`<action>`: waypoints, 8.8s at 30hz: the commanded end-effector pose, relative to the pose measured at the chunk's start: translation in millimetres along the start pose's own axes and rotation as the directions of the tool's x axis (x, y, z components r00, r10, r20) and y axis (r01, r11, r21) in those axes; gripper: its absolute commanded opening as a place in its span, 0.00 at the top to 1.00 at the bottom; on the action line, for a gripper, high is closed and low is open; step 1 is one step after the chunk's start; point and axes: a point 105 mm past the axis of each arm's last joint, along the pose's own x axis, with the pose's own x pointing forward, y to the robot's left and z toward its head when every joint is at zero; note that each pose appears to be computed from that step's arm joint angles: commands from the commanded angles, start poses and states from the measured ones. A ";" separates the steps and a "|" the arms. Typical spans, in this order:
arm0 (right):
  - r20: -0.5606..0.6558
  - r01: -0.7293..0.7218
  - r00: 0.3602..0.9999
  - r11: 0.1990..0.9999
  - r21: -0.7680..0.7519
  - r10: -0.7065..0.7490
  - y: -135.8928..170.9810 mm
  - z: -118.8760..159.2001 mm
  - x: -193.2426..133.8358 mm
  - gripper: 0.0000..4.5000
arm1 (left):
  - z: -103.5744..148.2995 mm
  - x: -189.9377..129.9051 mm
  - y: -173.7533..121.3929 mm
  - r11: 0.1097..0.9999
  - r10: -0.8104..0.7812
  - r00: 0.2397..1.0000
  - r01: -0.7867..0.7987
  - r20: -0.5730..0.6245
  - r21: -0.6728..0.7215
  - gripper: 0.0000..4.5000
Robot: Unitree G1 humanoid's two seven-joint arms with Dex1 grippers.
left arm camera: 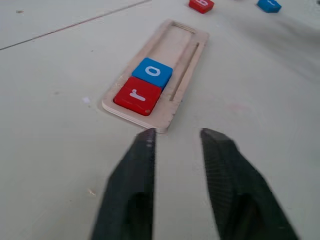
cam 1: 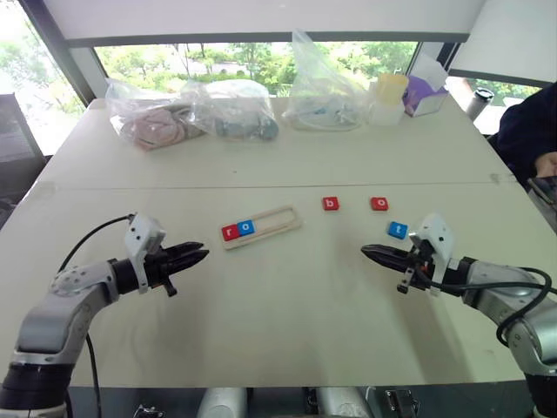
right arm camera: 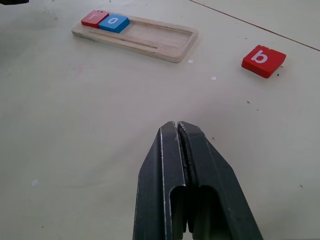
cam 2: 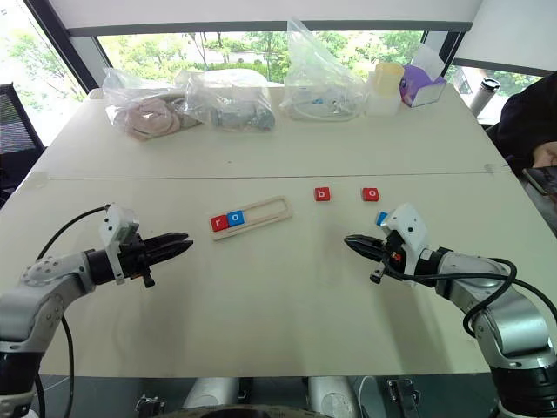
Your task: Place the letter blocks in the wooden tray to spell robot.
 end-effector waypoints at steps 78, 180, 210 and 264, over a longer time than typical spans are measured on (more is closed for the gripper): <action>0.069 0.101 0.993 0.993 -0.066 -0.097 15.3 11.7 7.5 1.00 | -36.2 99.2 -51.0 0.797 -0.463 0.852 0.521 -0.244 0.306 0.30; -0.140 0.623 0.781 0.752 0.213 -0.608 -38.5 29.2 151.9 0.19 | 30.1 16.0 -31.6 0.986 -0.116 0.992 0.108 0.054 0.124 0.00; -0.376 0.652 0.742 0.728 0.212 -0.555 14.9 -30.9 -23.5 0.75 | 22.1 30.8 -30.7 0.972 -0.216 0.976 0.212 0.028 0.101 0.00; -0.379 -0.325 0.909 0.862 -0.390 0.171 -32.7 -10.4 -20.9 0.02 | 26.9 19.9 -38.7 0.949 -0.243 0.970 0.238 0.002 0.205 0.00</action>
